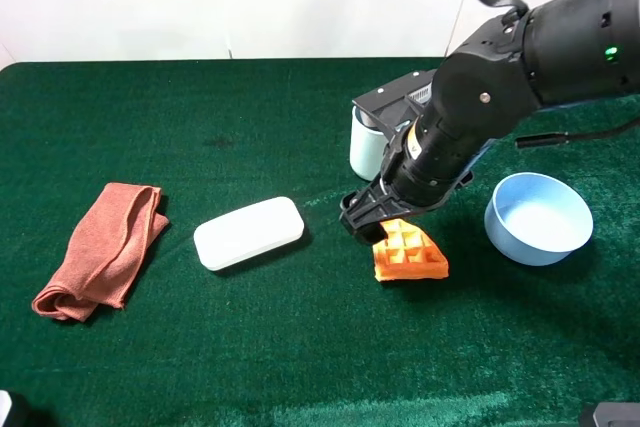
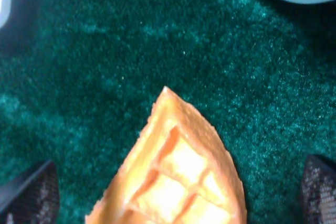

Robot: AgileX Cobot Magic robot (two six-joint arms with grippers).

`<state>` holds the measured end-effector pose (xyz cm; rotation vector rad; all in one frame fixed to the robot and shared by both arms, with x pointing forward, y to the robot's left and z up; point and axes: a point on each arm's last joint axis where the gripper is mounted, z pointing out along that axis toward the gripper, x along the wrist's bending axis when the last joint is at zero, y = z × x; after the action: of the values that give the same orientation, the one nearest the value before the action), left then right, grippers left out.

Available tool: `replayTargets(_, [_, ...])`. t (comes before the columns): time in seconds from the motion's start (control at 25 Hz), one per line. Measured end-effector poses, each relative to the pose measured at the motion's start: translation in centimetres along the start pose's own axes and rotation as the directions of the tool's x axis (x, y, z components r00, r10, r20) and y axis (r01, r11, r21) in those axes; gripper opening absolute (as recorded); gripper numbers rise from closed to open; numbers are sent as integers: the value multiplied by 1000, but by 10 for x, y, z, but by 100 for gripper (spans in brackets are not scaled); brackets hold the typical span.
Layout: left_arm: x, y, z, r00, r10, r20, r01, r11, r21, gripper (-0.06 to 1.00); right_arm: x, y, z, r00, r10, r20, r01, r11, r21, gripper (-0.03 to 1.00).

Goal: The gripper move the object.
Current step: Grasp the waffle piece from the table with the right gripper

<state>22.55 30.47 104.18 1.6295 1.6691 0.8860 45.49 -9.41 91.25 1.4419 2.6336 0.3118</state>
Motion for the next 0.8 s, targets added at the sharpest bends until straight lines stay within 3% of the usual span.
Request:
replayTargets(0.24, [0, 0, 0, 1000, 0, 0, 0, 1000, 0, 99, 0, -4, 21, 1000, 6, 22, -7, 998, 56, 69])
replayTargets(0.8, [0, 0, 0, 1000, 0, 0, 0, 1000, 0, 99, -6, -3, 32, 998, 30, 50, -33, 998, 55, 69])
